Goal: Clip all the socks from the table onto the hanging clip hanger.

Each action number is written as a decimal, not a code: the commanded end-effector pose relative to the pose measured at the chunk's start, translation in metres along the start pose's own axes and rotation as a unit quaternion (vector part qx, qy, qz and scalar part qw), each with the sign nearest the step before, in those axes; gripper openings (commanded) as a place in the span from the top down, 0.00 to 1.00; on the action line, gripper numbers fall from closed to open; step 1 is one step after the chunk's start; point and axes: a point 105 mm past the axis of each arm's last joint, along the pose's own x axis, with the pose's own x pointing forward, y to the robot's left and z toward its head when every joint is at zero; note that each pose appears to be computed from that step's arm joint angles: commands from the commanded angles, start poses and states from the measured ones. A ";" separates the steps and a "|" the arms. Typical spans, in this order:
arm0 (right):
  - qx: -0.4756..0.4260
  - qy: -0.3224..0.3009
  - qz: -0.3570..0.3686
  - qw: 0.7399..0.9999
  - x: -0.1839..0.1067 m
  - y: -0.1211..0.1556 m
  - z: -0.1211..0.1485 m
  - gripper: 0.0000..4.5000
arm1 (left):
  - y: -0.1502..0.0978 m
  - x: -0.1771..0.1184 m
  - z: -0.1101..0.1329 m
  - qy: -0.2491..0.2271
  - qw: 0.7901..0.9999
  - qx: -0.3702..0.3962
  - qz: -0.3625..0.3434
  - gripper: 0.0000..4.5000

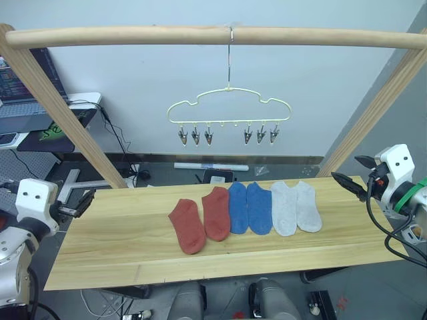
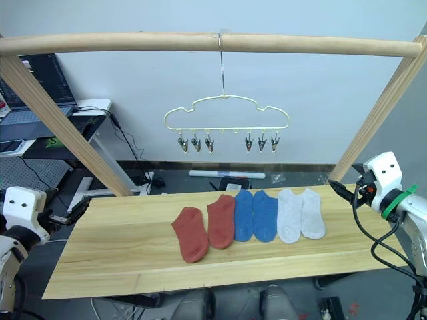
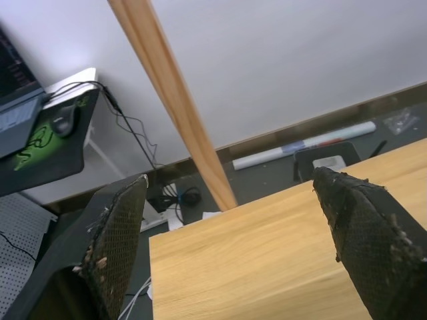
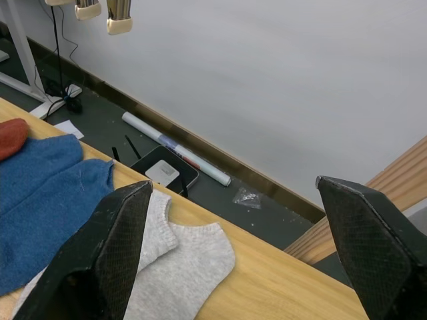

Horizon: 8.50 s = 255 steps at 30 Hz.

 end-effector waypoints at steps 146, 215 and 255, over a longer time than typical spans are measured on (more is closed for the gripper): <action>0.007 0.020 -0.032 0.999 0.042 0.079 0.034 0.08 | -0.133 0.084 0.181 -0.210 0.930 -0.193 -0.231 0.94; -0.130 -0.167 0.270 0.939 0.039 0.165 0.094 1.00 | -0.146 0.073 0.191 -0.203 0.917 -0.200 -0.280 0.95; -0.093 -0.254 0.325 0.906 0.123 0.231 0.135 1.00 | -0.144 0.058 0.201 -0.140 0.844 -0.345 -0.387 0.96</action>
